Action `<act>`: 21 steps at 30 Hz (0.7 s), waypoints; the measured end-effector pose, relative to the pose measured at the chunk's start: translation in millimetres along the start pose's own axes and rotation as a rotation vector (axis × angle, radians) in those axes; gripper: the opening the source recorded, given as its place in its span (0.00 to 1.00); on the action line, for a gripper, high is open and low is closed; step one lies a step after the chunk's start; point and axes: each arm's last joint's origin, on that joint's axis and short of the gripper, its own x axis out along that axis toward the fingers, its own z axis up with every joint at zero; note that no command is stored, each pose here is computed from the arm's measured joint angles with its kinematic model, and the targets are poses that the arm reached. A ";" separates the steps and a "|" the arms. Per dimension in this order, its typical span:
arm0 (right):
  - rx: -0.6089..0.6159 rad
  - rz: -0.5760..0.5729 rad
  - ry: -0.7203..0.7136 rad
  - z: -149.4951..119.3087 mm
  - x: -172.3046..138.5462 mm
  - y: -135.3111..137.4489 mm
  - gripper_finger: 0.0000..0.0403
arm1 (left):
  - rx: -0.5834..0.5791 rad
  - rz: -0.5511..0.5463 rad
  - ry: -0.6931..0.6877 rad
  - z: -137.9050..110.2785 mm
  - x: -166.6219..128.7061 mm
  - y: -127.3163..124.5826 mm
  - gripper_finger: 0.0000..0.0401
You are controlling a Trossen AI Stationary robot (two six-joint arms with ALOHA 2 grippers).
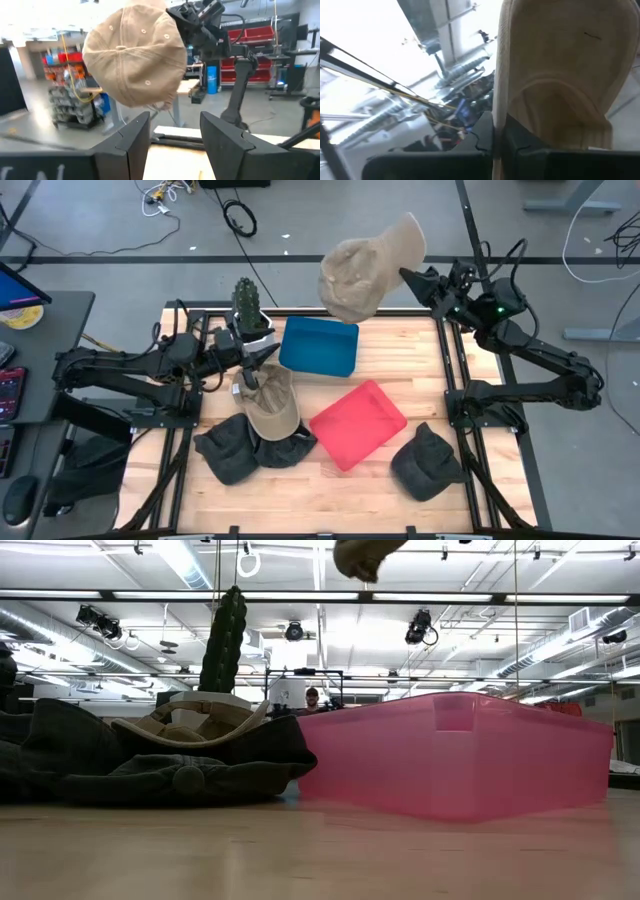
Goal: Pick & Place hat
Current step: Put the top brown cap into the blue bin
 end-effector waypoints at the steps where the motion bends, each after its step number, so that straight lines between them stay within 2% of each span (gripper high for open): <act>1: 0.008 0.011 -0.002 -1.0 1.5 0.7 0.01 | 0.018 0.000 -0.010 -0.3 2.2 -1.5 0.44; 4: 0.072 0.019 0.000 -3.8 4.9 0.1 0.01 | 0.095 -0.001 -0.024 -2.9 8.7 -5.6 0.44; 8: 0.222 0.033 0.030 -6.6 6.7 -0.8 0.01 | 0.228 0.026 -0.108 -1.8 19.5 -10.3 0.44; 12: 0.369 0.048 0.051 -7.2 6.7 -0.2 0.01 | 0.467 0.069 -0.146 0.0 31.5 -15.2 0.44; 17: 0.445 0.039 0.083 -9.3 6.5 -1.2 0.01 | 0.785 0.161 -0.090 6.6 50.6 -20.4 0.44; 21: 0.478 0.013 0.116 -14.2 7.3 -2.9 0.01 | 0.930 0.203 -0.068 13.4 67.1 -22.2 0.45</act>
